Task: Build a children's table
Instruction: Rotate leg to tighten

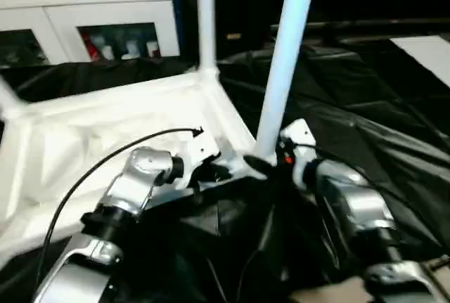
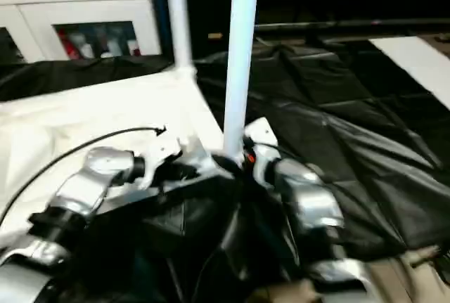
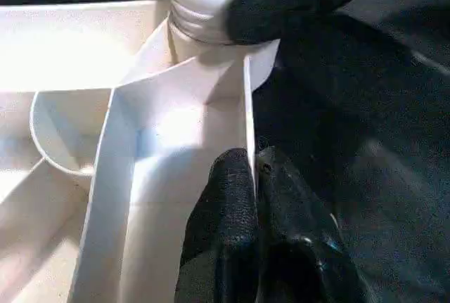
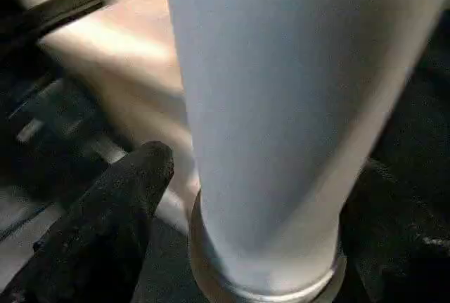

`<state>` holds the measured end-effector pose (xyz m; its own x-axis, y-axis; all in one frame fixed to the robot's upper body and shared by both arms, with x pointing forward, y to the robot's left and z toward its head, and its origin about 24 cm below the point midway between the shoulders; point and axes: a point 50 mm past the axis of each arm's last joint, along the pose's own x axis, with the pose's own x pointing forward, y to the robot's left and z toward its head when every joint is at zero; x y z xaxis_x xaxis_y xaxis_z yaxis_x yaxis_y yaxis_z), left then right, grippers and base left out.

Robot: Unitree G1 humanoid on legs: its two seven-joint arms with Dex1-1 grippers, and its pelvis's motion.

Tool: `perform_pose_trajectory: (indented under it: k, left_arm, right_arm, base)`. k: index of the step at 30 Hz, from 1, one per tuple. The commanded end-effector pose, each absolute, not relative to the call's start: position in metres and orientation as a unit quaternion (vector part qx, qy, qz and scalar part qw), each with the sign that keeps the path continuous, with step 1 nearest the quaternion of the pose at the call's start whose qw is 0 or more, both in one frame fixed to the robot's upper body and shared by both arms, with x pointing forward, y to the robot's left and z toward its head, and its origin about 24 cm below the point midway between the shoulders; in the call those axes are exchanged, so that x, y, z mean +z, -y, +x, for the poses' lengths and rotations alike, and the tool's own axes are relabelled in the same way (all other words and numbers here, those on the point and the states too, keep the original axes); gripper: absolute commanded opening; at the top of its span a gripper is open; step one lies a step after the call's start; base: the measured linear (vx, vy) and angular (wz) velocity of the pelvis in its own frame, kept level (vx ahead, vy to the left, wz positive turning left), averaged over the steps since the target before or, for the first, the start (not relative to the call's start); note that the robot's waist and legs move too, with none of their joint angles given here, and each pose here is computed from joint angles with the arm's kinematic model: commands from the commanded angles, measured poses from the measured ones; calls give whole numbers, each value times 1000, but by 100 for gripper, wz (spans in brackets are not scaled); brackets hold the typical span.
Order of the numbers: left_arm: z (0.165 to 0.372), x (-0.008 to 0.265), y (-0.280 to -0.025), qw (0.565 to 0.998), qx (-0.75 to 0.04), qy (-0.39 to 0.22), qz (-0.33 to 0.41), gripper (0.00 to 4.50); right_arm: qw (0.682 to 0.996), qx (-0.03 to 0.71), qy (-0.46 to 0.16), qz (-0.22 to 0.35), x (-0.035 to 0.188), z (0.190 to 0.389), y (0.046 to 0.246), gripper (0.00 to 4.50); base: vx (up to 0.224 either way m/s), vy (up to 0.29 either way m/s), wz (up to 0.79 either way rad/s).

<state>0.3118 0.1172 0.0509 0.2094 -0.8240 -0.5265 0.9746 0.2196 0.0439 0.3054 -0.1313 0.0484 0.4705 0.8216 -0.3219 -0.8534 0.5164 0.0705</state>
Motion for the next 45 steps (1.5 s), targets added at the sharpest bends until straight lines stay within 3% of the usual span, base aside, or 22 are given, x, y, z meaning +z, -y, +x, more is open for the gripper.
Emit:
perform_pose_trajectory:
  k: [1, 8, 12, 29, 36, 37, 39, 40, 45]
  left_arm:
    - [308, 60, -94, 722, -642, -161, 203, 0]
    - [306, 61, -108, 702, -656, -176, 214, 0]
    - [307, 62, -110, 702, -656, -176, 213, 0]
    - [310, 62, -110, 714, -646, -174, 204, 0]
    - [320, 63, -93, 768, -592, -169, 176, 0]
    - [320, 63, -93, 768, -592, -169, 176, 0]
    - [330, 69, -72, 812, -544, -152, 146, 0]
    - [331, 69, -65, 818, -538, -149, 141, 0]
    - [330, 72, -41, 828, -528, -137, 125, 0]
  right_arm:
    - [751, 639, -166, -33, 43, 279, 84, 377]
    - [700, 686, -191, -55, 43, 273, 97, 377]
    - [694, 691, -194, -60, 44, 273, 99, 362]
    - [715, 670, -195, -43, 35, 279, 97, 257]
    - [816, 545, -190, -21, 31, 299, 88, 250]
    - [816, 545, -190, -21, 31, 299, 88, 250]
    - [892, 408, -193, 5, 26, 316, 80, 249]
    - [908, 368, -198, 17, 24, 320, 78, 249]
    - [920, 346, -180, 22, 27, 322, 57, 249]
  base:
    - [55, -60, 12]
    - [23, -23, 2]
    - [0, 0, 0]
    - [0, 0, 0]
    - [0, 0, 0]
    - [0, 0, 0]
    - [-33, 12, -2]
    - [0, 0, 0]
    - [0, 0, 0]
